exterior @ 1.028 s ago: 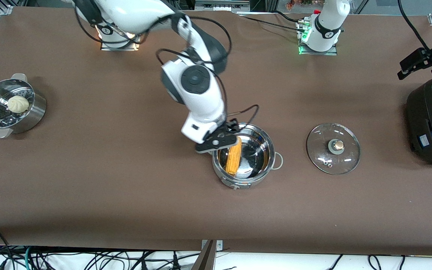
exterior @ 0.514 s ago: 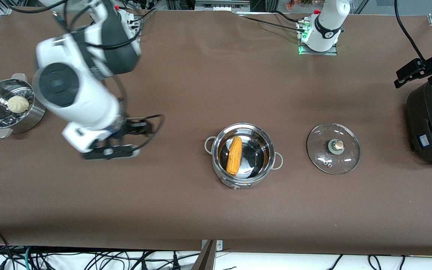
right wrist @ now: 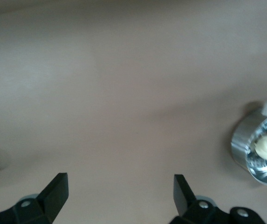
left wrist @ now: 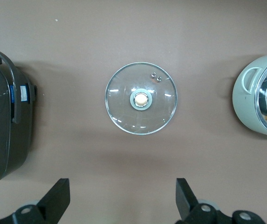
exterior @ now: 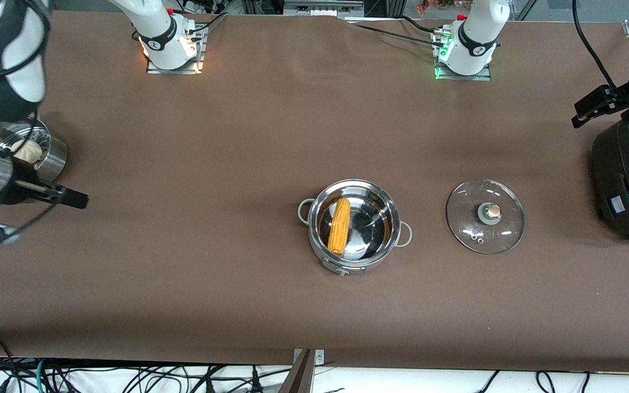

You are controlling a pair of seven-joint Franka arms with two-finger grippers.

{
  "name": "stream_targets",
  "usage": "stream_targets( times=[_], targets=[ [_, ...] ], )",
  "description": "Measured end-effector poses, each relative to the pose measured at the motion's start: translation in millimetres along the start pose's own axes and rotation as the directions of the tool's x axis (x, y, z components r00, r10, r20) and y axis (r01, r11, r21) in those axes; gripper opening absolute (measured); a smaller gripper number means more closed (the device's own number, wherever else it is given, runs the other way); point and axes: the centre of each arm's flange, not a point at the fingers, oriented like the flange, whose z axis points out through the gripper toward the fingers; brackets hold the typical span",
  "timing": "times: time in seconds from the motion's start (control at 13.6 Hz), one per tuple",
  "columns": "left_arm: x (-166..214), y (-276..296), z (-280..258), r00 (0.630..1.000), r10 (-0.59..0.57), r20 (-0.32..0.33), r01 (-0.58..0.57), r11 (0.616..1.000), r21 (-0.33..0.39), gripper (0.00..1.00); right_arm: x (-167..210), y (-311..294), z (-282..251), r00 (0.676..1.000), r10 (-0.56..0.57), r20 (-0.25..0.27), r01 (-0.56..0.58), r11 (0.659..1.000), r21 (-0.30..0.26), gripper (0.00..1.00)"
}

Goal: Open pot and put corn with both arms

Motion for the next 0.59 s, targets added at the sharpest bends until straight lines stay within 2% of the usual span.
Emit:
stream_targets(
  times=[0.22,0.29,0.44,0.59],
  targets=[
    [0,3,1,1.000,0.003,0.002,-0.003,1.000,0.001,1.00,-10,71,-8,0.996,0.086,-0.006,-0.086,0.995,0.050,1.00],
    [0,3,1,1.000,0.002,0.003,-0.002,1.000,0.001,1.00,-21,87,-5,0.995,0.099,0.016,-0.100,0.993,0.064,1.00],
    [0,3,1,1.000,0.003,0.003,-0.003,1.000,0.001,1.00,-47,96,1,0.995,0.081,0.052,-0.086,0.992,0.092,1.00],
    [0,4,1,1.000,0.005,0.003,-0.005,1.000,0.001,1.00,-72,82,-10,0.999,0.031,0.043,-0.036,0.993,0.114,1.00]
  ],
)
